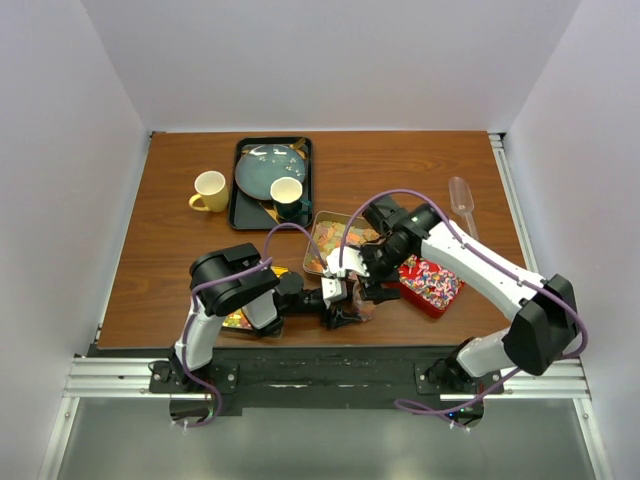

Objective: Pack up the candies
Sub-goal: Screw the box lid onto the packing bottle.

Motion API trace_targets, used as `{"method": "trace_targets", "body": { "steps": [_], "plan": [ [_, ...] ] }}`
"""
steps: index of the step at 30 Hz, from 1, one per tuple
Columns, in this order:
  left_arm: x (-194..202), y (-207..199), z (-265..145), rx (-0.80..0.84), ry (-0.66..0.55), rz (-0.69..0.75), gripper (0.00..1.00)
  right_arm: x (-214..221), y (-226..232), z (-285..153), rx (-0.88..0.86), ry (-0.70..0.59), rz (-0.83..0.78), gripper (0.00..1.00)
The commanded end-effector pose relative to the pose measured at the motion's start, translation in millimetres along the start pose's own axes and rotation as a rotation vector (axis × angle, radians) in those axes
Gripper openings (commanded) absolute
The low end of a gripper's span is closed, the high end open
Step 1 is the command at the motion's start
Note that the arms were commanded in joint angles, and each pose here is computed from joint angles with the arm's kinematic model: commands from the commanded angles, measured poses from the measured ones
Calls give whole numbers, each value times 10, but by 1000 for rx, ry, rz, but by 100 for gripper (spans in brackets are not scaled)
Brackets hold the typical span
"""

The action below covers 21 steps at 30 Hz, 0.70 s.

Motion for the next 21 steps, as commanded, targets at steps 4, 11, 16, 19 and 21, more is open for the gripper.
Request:
{"method": "trace_targets", "body": {
  "steps": [4,11,16,19,21],
  "plan": [
    [-262,37,-102,20,-167,127,0,-76,-14,64,9,-39,-23,72],
    [-288,76,-114,5,-177,114,0,-39,111,95,29,-14,34,64],
    [-308,122,-133,-19,-183,111,0,92,118,112,126,59,163,62],
    [-313,119,-146,-23,-181,113,0,185,134,125,170,107,271,61],
    [-319,128,-158,-31,-179,118,0,221,143,132,197,125,350,61]
  ]
}}
Point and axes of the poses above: each gripper's point midway between its finger pads, its own z axis out along the fingers, its own y axis along the line the jaws close on, x = y × z, the point moved 2 cm from there along -z, back along the fingers, and after that the axes turned 14 degrees about -z, right-handed, at the moved point
